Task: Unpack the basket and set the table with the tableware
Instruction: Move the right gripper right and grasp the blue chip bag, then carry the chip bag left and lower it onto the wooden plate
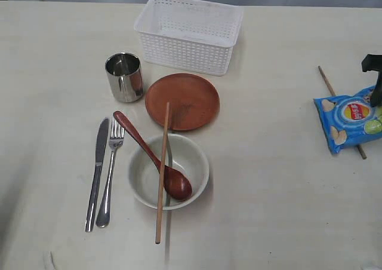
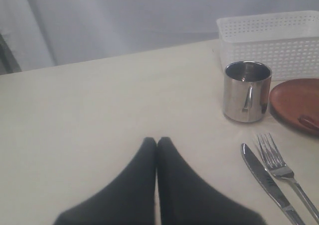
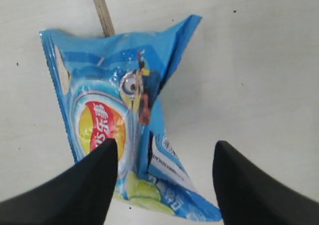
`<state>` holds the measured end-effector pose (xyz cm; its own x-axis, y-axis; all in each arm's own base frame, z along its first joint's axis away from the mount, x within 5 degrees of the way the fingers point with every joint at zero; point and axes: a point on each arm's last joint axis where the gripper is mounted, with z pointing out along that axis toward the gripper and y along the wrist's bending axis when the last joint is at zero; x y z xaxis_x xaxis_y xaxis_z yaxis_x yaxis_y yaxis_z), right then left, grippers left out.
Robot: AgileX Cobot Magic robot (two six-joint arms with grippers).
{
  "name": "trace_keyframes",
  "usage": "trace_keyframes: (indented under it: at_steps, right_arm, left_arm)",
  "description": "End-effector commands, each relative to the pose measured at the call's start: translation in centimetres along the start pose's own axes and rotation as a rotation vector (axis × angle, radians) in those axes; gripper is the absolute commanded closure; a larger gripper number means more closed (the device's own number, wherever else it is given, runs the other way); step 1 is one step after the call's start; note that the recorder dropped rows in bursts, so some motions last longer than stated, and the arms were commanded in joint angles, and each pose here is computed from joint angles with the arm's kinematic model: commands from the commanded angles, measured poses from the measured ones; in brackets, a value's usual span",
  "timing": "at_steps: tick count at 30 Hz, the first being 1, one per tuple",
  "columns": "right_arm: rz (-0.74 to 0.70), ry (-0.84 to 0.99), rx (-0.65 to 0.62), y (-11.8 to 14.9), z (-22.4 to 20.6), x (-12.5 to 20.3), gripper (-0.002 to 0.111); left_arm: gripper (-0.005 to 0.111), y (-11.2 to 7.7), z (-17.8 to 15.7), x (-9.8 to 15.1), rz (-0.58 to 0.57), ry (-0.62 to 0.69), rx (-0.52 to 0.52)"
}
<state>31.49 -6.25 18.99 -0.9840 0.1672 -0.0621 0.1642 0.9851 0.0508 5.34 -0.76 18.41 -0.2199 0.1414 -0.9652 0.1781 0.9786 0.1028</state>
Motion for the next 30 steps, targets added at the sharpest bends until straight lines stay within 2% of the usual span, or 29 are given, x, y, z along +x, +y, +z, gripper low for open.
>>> trace_keyframes:
  at_steps: [1, 6, 7, 10, 11, 12, 16, 18, 20, 22, 25, 28, 30]
  right_arm:
    - [0.011, 0.031, -0.017, -0.1, 1.1, 0.0, 0.054]
    - [0.012, 0.067, -0.041, 0.1, 2.2, -0.1, 0.054]
    - [0.013, 0.069, -0.041, 0.1, 2.2, -0.1, 0.058]
    - [0.013, 0.075, -0.042, 0.1, 2.3, -0.1, 0.081]
    - [0.012, 0.087, -0.043, 0.1, 2.3, 0.0, 0.099]
    - [0.007, 0.097, -0.045, 0.1, 2.3, 0.1, 0.108]
    - [0.004, 0.099, -0.123, 0.8, 1.4, 0.4, 0.109]
    - [0.005, 0.038, -0.237, 2.0, -0.1, 0.4, 0.109]
    - [-0.015, -0.043, -0.448, 4.1, -2.8, 0.6, 0.109]
    - [-0.064, -0.063, -0.554, 6.5, -4.1, 1.1, 0.109]
    - [-0.145, -0.114, -0.556, 10.8, -4.4, 1.4, 0.109]
    - [-0.214, -0.268, -0.533, 16.5, -4.4, 1.7, 0.109]
    - [-0.235, -0.341, -0.536, 18.7, -4.5, 2.1, 0.109]
  left_arm:
    - [0.107, 0.0, 0.0, 0.0, -0.009, -0.008, 0.000]
    - [0.107, 0.0, 0.0, 0.0, -0.009, -0.008, 0.000]
    - [0.107, 0.0, 0.0, 0.0, -0.009, -0.008, 0.000]
    - [0.107, 0.0, 0.0, 0.0, -0.009, -0.008, 0.000]
    - [0.107, 0.0, 0.0, 0.0, -0.009, -0.008, 0.000]
    - [0.107, 0.0, 0.0, 0.0, -0.009, -0.008, 0.000]
    - [0.107, 0.0, 0.0, 0.0, -0.009, -0.008, 0.000]
    - [0.107, 0.0, 0.0, 0.0, -0.009, -0.008, 0.000]
    - [0.107, 0.0, 0.0, 0.0, -0.009, -0.008, 0.000]
    - [0.107, 0.0, 0.0, 0.0, -0.009, -0.008, 0.000]
    - [0.107, 0.0, 0.0, 0.0, -0.009, -0.008, 0.000]
    - [0.107, 0.0, 0.0, 0.0, -0.009, -0.008, 0.000]
    - [0.107, 0.0, 0.0, 0.0, -0.009, -0.008, 0.000]
